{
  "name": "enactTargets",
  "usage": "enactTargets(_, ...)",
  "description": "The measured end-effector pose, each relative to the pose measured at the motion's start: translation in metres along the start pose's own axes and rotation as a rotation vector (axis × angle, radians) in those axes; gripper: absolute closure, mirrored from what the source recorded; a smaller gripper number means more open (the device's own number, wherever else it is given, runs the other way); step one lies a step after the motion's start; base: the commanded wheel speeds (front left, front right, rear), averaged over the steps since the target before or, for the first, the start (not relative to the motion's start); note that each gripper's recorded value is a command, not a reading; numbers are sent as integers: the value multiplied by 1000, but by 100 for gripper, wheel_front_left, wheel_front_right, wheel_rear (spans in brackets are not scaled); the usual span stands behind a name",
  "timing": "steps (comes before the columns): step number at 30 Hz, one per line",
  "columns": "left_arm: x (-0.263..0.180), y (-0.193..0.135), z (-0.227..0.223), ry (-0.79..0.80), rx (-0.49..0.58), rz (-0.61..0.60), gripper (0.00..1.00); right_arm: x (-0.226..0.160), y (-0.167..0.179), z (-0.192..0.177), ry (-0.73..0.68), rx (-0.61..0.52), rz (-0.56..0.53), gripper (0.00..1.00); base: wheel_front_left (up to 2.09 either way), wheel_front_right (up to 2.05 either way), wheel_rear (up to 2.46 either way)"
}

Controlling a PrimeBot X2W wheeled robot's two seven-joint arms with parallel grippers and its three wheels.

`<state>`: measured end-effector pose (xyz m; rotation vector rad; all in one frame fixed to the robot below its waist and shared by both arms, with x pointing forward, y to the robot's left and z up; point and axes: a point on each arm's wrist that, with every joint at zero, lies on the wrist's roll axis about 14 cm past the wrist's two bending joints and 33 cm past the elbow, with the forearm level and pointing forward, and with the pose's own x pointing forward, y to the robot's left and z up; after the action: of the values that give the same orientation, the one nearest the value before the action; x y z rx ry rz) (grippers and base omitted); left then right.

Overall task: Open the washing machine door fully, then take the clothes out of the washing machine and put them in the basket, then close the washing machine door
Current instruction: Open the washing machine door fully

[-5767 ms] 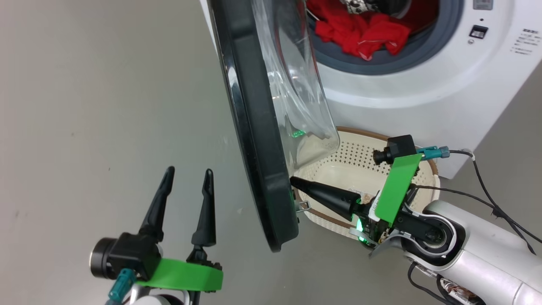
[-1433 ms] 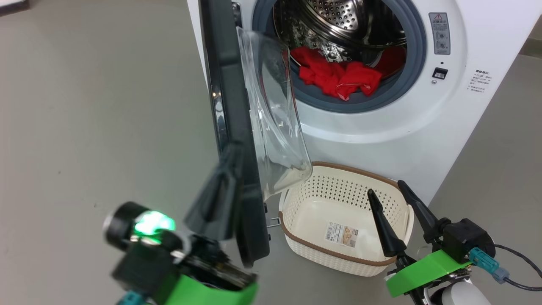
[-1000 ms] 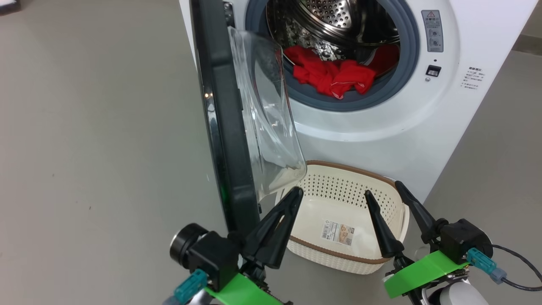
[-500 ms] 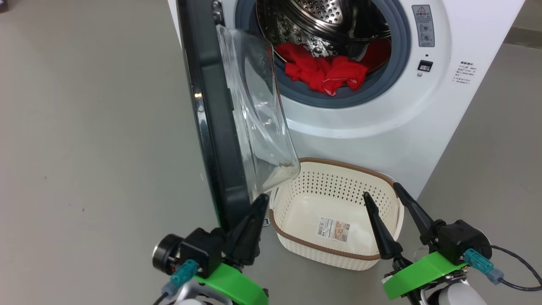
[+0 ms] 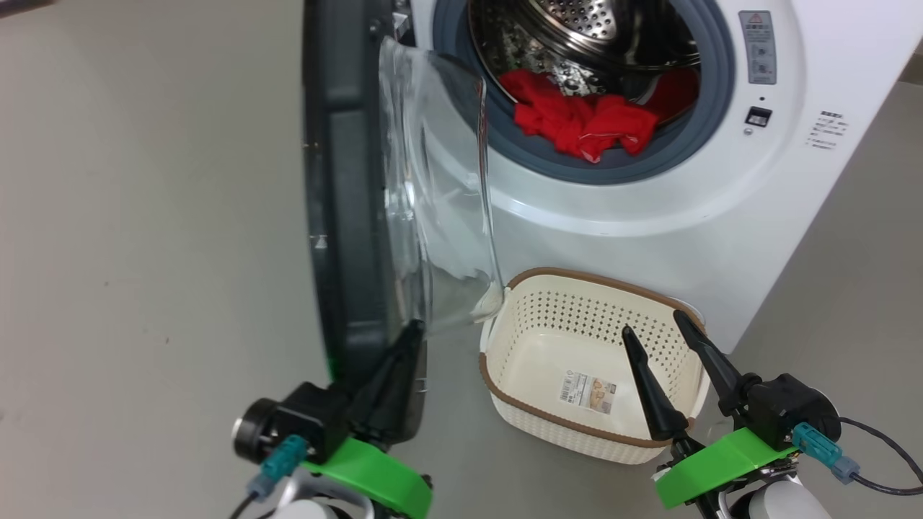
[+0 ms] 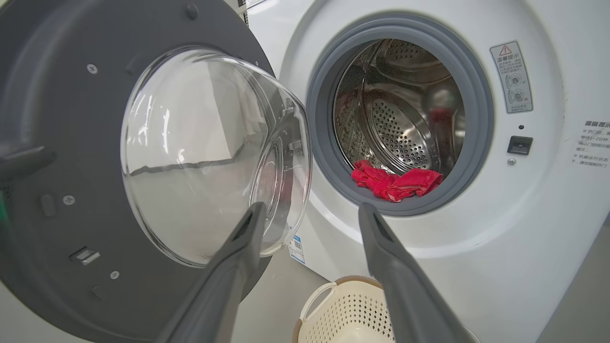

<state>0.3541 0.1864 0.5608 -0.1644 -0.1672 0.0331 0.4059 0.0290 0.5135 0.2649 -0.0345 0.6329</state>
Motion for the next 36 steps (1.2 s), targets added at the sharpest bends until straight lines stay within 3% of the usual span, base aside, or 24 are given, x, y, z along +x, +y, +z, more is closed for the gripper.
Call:
enactTargets(19, -27, 91, 12, -28, 40, 303, 100, 12, 17, -15, 37, 4, 59, 0, 0, 0, 0)
enactTargets(36, -57, 149, 12, -22, 88, 502, 100, 16, 27, -25, 60, 6, 95, 0, 0, 0, 0)
